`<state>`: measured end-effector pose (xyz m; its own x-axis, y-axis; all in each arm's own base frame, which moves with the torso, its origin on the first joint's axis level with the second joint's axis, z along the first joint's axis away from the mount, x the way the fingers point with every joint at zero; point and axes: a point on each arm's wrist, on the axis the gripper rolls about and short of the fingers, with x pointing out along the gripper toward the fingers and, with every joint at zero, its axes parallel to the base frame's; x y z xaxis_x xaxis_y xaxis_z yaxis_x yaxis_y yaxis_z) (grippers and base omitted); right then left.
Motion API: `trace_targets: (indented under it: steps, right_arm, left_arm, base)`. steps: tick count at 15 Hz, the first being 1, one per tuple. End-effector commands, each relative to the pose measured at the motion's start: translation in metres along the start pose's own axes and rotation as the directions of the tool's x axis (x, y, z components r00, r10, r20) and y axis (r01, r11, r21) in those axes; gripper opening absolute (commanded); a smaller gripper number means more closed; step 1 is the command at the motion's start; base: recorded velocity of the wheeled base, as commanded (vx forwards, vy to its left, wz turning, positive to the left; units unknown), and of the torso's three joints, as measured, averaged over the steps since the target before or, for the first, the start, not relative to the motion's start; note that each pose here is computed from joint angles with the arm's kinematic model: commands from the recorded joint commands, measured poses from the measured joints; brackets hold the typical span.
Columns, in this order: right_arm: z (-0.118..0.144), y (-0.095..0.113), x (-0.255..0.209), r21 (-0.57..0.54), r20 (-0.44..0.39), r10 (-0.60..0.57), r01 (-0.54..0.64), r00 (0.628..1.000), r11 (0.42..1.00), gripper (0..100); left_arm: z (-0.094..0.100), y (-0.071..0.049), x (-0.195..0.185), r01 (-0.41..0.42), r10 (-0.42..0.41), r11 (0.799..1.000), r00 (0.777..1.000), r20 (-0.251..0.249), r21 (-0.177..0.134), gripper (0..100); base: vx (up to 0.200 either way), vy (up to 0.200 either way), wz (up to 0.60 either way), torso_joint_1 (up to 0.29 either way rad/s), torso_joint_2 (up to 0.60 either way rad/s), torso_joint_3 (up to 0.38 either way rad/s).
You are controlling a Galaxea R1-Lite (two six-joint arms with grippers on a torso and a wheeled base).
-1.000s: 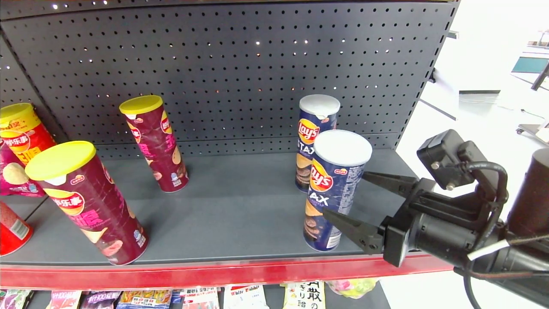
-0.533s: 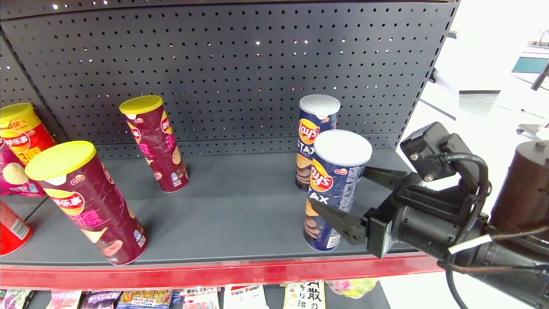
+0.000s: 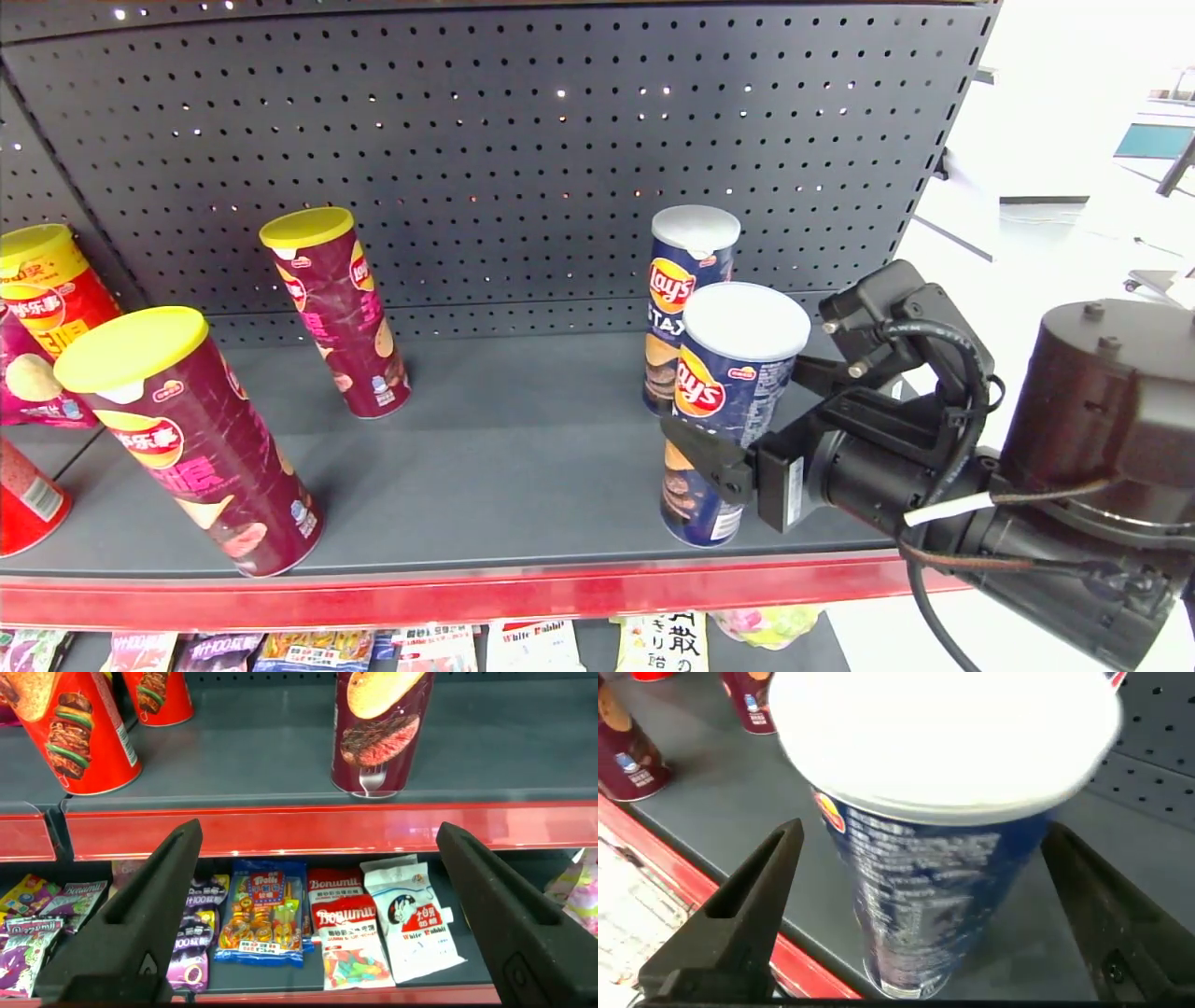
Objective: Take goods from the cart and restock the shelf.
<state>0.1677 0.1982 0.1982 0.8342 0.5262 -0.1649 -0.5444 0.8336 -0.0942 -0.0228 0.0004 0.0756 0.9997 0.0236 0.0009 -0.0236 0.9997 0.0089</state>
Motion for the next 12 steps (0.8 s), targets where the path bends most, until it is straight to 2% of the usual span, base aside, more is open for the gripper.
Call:
trace_targets:
  steps: [1, 12]
  right_arm:
    - [-0.003, 0.002, 0.005, -0.005, -0.013, -0.015, 0.015, 1.0, 1.0, 100]
    - [0.001, 0.003, 0.017, -0.004, -0.011, -0.058, 0.058, 0.998, 0.998, 100]
  left_arm:
    - [0.0, 0.0, 0.0, -0.001, 0.001, 1.0, 1.0, 0.001, 0.0, 100]
    - [0.0, 0.0, 0.0, -0.001, 0.001, 1.0, 1.0, 0.001, 0.0, 100]
  base:
    - [0.0, 0.0, 0.0, 0.0, 0.0, 0.0]
    - [0.0, 0.0, 0.0, 0.0, 0.0, 0.0]
